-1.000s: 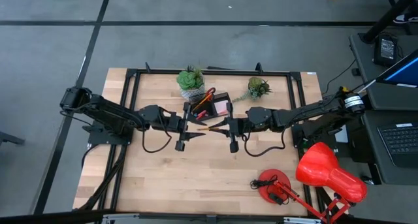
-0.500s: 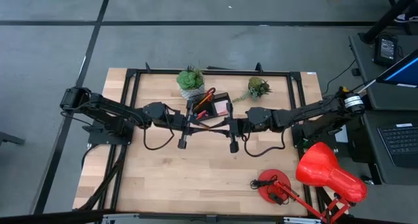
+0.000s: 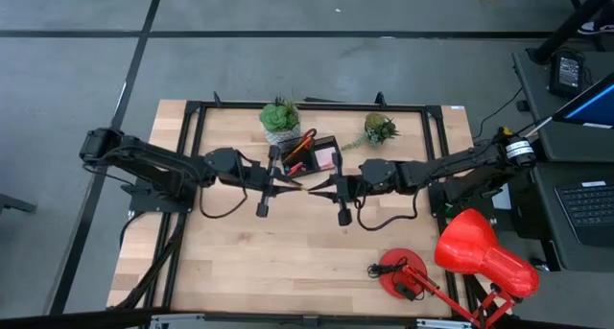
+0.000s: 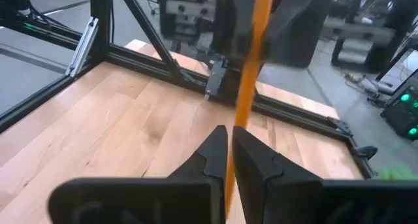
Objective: Pick and place office supplies into organizer
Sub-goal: Put the orange pencil into the black desk organizer
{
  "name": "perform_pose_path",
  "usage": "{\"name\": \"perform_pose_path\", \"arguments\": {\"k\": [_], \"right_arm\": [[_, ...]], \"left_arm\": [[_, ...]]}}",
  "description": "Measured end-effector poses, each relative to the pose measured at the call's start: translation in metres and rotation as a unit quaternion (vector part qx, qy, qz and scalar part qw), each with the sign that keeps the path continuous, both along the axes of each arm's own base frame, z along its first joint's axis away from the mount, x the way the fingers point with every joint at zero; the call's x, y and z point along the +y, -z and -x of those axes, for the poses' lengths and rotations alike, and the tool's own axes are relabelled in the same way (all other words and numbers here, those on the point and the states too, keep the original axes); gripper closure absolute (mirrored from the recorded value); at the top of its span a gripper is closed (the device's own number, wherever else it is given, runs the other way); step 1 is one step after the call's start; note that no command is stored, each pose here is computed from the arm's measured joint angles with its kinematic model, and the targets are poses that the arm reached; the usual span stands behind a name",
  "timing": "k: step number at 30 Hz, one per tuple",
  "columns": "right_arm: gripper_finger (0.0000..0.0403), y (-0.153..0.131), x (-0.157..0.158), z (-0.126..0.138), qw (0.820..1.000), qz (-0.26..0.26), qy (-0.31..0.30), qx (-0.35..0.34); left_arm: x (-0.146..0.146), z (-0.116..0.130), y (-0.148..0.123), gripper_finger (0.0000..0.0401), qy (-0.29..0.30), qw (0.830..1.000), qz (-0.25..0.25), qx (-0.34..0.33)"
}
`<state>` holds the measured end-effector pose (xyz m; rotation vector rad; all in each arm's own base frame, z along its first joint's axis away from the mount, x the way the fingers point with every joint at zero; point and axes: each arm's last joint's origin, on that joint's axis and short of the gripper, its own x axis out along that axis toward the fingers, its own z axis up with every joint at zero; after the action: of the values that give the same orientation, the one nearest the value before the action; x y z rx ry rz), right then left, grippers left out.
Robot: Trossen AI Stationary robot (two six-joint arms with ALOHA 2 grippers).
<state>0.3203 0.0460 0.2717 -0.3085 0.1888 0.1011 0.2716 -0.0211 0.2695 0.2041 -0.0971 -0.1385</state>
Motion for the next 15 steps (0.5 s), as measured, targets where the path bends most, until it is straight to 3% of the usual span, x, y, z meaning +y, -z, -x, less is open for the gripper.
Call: {"name": "perform_pose_path", "arguments": {"k": [7, 15], "right_arm": [[0.0382, 0.004, 0.006, 0.002, 1.000, -0.005, -0.007, 0.020], [0.0397, 0.005, 0.010, 0.002, 1.000, -0.006, -0.013, 0.023]], "left_arm": [[0.005, 0.022, -0.016, 0.0387, -0.053, 0.998, -0.025, 0.016], [0.021, 0.027, -0.012, 0.0387, -0.112, 0.991, -0.043, 0.054]]}}
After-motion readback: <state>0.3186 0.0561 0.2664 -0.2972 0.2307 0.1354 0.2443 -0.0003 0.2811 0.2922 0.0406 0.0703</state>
